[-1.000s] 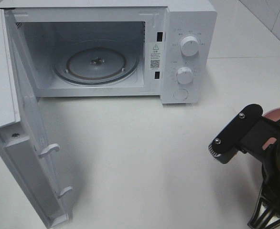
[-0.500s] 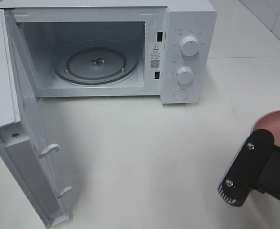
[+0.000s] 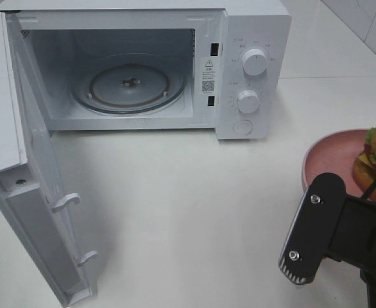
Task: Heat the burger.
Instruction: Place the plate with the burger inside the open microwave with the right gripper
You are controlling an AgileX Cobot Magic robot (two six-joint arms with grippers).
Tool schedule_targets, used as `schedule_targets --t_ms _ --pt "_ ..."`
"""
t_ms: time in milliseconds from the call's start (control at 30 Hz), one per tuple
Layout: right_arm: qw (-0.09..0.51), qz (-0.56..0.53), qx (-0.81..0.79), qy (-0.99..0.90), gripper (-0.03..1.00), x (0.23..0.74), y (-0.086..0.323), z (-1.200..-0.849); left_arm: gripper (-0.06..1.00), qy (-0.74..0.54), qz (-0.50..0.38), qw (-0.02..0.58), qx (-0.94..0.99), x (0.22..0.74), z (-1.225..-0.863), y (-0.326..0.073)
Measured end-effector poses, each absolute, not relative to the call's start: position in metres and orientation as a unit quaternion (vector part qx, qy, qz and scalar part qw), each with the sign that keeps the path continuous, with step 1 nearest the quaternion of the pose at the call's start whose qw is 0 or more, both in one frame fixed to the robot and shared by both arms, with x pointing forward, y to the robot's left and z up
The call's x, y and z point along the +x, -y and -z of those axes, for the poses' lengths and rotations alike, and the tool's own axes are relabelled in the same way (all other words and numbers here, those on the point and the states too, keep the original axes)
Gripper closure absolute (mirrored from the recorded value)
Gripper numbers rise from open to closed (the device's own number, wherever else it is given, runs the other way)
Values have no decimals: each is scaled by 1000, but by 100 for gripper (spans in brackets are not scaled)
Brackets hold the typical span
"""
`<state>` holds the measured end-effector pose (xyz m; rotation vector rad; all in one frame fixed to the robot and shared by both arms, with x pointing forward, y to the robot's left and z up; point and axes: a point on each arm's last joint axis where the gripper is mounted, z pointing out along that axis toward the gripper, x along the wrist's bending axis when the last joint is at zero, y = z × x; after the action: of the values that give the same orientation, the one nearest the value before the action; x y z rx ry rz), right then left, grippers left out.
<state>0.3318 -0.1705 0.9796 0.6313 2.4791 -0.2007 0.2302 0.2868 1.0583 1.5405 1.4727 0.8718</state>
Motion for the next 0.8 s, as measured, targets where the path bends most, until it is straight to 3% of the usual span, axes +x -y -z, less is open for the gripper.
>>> schedule_targets --t_ms 800 --pt "326 -6 45 -944 92 343 147 -983 -4 -584 -346 407 611 230 -1058 -287"
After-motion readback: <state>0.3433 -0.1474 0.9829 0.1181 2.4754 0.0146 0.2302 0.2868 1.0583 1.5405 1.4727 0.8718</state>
